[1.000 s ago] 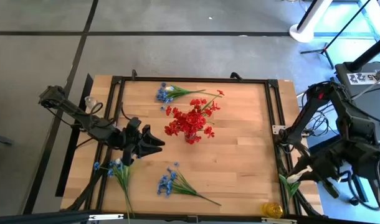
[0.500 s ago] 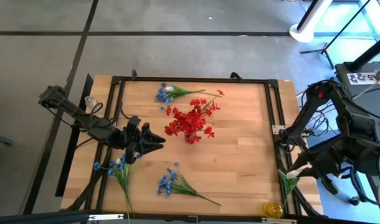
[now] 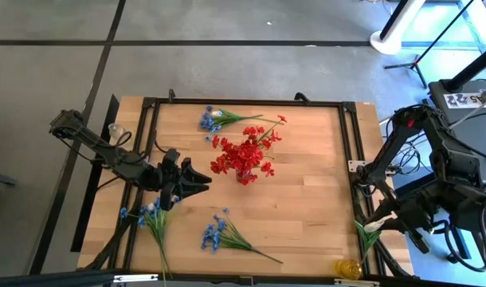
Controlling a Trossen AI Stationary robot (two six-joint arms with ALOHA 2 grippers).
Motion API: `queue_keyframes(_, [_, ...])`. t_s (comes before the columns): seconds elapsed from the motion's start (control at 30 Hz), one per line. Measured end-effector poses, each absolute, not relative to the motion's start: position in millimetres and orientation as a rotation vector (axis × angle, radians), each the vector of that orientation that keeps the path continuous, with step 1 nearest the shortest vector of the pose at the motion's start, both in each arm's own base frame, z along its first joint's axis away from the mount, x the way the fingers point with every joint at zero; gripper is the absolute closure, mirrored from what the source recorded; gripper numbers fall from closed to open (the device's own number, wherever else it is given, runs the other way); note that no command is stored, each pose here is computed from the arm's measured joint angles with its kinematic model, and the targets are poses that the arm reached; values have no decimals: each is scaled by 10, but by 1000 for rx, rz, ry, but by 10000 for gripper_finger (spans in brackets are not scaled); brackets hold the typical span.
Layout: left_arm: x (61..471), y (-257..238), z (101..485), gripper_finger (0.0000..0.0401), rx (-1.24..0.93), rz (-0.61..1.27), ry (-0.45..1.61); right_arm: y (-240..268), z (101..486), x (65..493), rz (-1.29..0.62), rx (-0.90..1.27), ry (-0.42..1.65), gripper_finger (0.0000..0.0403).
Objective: Sort flowers into vase by color
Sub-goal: Put the middle right white flower into the yellow vase
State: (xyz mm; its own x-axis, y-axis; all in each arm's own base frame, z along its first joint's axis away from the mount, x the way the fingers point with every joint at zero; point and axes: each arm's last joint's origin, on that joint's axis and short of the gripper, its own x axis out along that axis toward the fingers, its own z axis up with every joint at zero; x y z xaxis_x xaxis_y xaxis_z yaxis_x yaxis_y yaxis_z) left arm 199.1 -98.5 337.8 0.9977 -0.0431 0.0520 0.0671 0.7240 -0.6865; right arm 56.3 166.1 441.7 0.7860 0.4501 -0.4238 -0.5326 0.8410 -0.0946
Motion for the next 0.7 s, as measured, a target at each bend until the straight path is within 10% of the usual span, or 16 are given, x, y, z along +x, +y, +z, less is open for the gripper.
queue_keyframes(0.7, [1992,-982,3346,234,-744,-35,-10,1688,4379,577,493,-232,411,363])
